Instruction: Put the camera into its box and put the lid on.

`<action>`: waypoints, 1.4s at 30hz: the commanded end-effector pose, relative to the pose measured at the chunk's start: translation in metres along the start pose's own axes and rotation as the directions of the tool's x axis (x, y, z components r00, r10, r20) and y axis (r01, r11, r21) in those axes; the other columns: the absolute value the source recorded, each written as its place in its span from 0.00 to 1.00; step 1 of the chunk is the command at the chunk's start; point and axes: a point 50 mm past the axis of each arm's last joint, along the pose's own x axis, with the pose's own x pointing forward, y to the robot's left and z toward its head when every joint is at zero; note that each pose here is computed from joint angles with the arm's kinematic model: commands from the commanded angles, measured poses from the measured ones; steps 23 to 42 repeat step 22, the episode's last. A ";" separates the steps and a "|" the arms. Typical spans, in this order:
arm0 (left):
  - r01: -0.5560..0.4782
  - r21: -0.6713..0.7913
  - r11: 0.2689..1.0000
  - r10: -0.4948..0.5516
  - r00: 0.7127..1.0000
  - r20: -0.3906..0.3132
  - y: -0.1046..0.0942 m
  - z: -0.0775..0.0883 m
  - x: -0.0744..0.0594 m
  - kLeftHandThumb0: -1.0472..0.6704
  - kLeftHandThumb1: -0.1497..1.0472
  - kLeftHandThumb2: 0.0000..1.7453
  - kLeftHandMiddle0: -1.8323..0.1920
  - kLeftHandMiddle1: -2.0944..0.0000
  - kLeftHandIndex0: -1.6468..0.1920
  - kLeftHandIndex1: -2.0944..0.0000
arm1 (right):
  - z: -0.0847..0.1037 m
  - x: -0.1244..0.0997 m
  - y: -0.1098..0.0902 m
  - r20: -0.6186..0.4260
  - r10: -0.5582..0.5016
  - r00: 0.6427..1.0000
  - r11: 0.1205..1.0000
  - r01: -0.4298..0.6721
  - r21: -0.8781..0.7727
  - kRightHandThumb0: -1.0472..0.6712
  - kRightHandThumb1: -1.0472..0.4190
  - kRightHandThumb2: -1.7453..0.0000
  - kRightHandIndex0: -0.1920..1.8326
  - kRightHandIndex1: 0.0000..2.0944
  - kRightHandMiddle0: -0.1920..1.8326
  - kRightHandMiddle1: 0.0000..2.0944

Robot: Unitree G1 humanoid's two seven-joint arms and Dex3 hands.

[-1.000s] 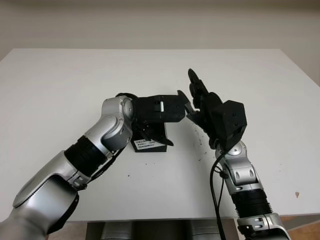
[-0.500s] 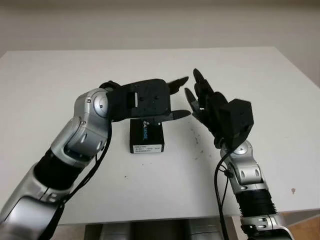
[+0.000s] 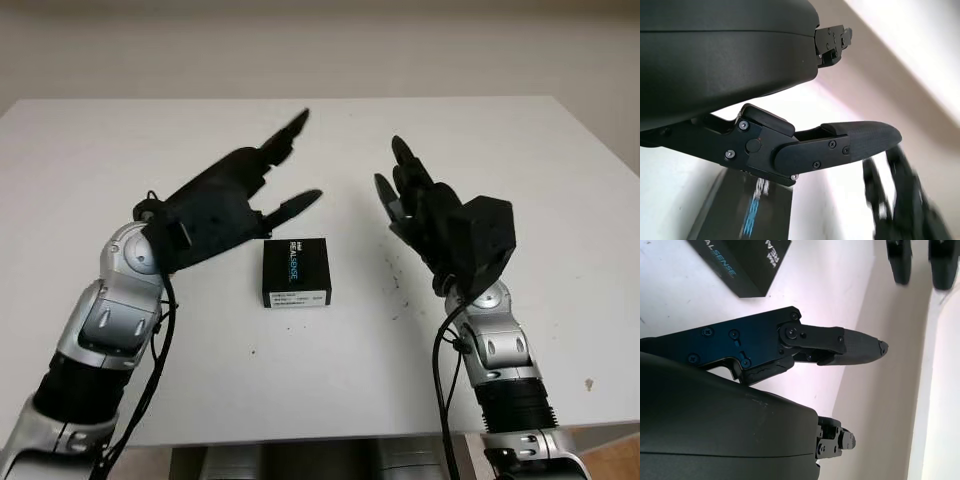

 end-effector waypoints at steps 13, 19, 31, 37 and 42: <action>-0.331 -0.388 0.860 0.335 0.940 -0.062 0.013 -0.060 -0.039 0.12 1.00 0.39 1.00 1.00 1.00 1.00 | 0.007 0.003 0.004 0.053 -0.004 0.999 1.000 0.002 0.024 0.17 0.00 0.62 0.00 0.00 0.00 0.00; -0.365 -0.397 0.842 0.369 0.927 -0.069 0.012 -0.064 -0.041 0.08 1.00 0.39 1.00 1.00 1.00 1.00 | 0.009 0.005 0.005 0.040 -0.033 0.999 0.999 0.032 0.028 0.15 0.00 0.63 0.00 0.00 0.00 0.00; -0.367 -0.419 0.830 0.377 0.924 -0.063 0.009 -0.062 -0.042 0.09 1.00 0.38 1.00 1.00 1.00 1.00 | 0.009 0.003 0.007 0.046 -0.032 0.998 0.999 0.031 0.031 0.15 0.00 0.64 0.00 0.00 0.00 0.00; -0.367 -0.419 0.830 0.377 0.924 -0.063 0.009 -0.062 -0.042 0.09 1.00 0.38 1.00 1.00 1.00 1.00 | 0.009 0.003 0.007 0.046 -0.032 0.998 0.999 0.031 0.031 0.15 0.00 0.64 0.00 0.00 0.00 0.00; -0.367 -0.419 0.830 0.377 0.924 -0.063 0.009 -0.062 -0.042 0.09 1.00 0.38 1.00 1.00 1.00 1.00 | 0.009 0.003 0.007 0.046 -0.032 0.998 0.999 0.031 0.031 0.15 0.00 0.64 0.00 0.00 0.00 0.00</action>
